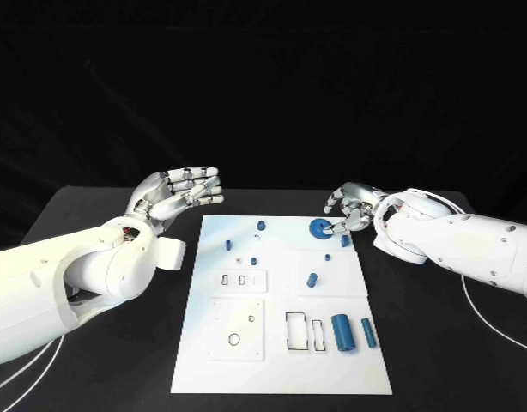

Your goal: Assemble the parts on the task board

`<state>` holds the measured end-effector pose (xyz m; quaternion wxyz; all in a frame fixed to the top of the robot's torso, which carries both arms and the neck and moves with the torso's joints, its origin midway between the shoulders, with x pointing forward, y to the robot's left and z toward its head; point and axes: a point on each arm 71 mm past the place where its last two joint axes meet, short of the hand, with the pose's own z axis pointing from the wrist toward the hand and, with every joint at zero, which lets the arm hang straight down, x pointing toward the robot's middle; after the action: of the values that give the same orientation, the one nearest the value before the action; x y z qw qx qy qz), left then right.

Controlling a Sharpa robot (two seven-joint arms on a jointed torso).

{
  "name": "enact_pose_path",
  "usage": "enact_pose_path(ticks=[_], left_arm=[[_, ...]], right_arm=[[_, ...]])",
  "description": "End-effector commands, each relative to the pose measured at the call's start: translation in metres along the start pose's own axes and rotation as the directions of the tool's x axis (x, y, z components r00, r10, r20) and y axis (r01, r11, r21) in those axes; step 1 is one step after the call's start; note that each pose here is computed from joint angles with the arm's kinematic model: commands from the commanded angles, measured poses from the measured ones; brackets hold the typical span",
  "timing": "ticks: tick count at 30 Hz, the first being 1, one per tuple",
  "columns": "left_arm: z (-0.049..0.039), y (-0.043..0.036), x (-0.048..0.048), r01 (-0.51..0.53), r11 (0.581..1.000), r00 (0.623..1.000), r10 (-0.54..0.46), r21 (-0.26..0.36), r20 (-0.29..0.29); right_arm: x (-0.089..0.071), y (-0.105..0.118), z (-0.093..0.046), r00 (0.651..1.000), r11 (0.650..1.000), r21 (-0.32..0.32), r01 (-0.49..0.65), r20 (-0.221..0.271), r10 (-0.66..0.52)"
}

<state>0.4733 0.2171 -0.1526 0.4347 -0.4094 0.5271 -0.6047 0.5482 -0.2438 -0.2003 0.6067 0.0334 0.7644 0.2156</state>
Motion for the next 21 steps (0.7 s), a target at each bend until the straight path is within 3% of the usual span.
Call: enact_pose_path(ticks=[1, 21], left_arm=[[0.0006, -0.002, 0.0023, 0.005, 1.0, 1.0, -0.005, 0.017, -0.019], [0.0006, -0.0018, 0.0017, 0.005, 1.0, 1.0, -0.005, 0.014, -0.02]], right_arm=[[0.004, 0.002, 0.002, 0.999, 1.0, -0.009, -0.007, -0.033, 0.006], [0.016, 0.006, 0.008, 0.999, 1.0, -0.02, 0.005, -0.052, -0.006]])
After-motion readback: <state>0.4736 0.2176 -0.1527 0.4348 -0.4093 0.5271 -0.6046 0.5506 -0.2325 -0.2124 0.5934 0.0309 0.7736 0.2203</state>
